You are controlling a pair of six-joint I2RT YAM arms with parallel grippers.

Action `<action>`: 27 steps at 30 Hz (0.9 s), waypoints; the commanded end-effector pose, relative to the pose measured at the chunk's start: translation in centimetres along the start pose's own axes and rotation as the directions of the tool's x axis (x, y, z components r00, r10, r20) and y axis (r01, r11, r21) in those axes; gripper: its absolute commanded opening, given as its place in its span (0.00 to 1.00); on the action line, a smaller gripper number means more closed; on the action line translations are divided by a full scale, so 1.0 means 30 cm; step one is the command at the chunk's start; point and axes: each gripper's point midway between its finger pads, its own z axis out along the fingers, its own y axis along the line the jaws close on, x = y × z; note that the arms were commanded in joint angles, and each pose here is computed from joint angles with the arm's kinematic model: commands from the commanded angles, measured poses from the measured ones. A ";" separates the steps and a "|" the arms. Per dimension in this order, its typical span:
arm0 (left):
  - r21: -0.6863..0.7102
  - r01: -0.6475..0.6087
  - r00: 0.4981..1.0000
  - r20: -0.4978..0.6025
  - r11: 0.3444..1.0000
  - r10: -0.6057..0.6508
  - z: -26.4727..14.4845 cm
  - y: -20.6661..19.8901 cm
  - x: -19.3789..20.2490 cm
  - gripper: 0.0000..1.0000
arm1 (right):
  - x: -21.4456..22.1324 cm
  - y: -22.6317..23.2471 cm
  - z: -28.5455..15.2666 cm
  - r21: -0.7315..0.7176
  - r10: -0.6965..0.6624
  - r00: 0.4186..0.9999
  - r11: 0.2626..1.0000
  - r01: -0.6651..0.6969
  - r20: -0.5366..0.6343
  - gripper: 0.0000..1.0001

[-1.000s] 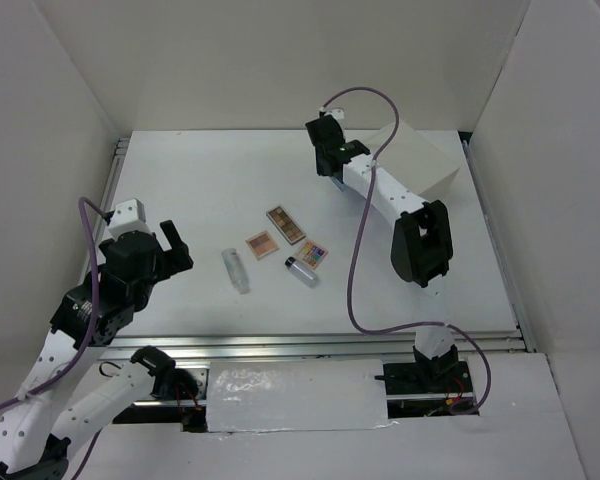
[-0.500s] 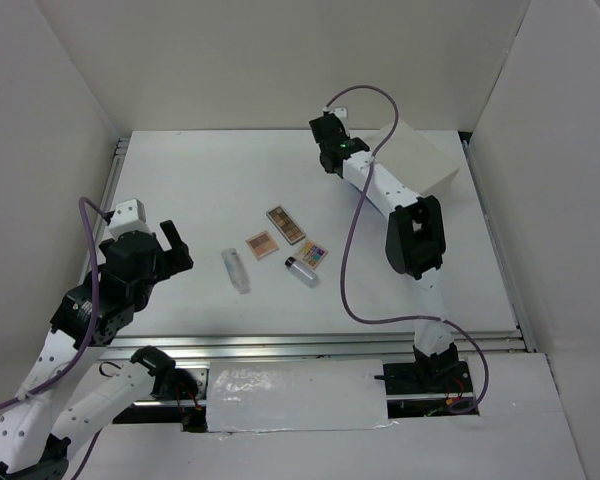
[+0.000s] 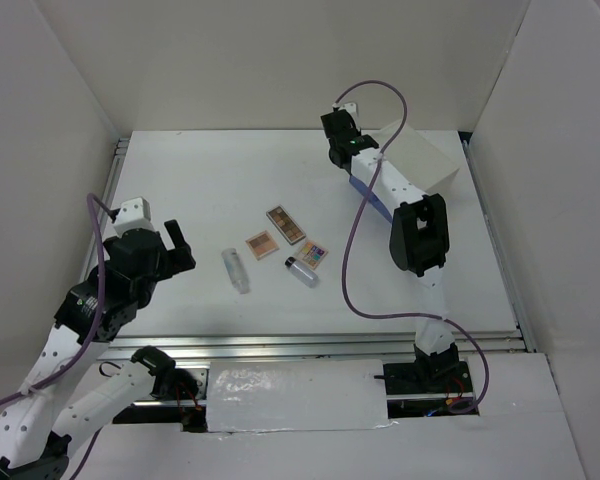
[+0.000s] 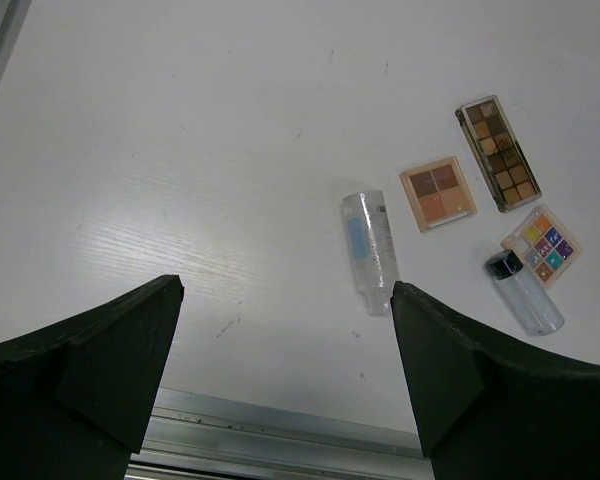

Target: Organize the makeup

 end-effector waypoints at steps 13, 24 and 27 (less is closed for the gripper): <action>0.016 -0.003 1.000 0.016 1.000 0.003 0.015 -0.017 -0.017 1.00 | -0.070 -0.118 -0.039 0.113 -0.017 0.998 0.994 0.011 0.052 0.10; 0.016 0.005 1.000 0.025 1.000 -0.006 0.008 -0.012 -0.022 0.99 | 0.037 0.000 -0.238 -0.053 -0.142 0.988 0.988 0.145 0.065 0.39; 0.022 0.007 1.000 0.029 1.000 -0.008 0.004 -0.012 -0.024 1.00 | 0.107 -0.094 -0.294 0.021 -0.128 0.989 0.992 0.126 0.076 0.48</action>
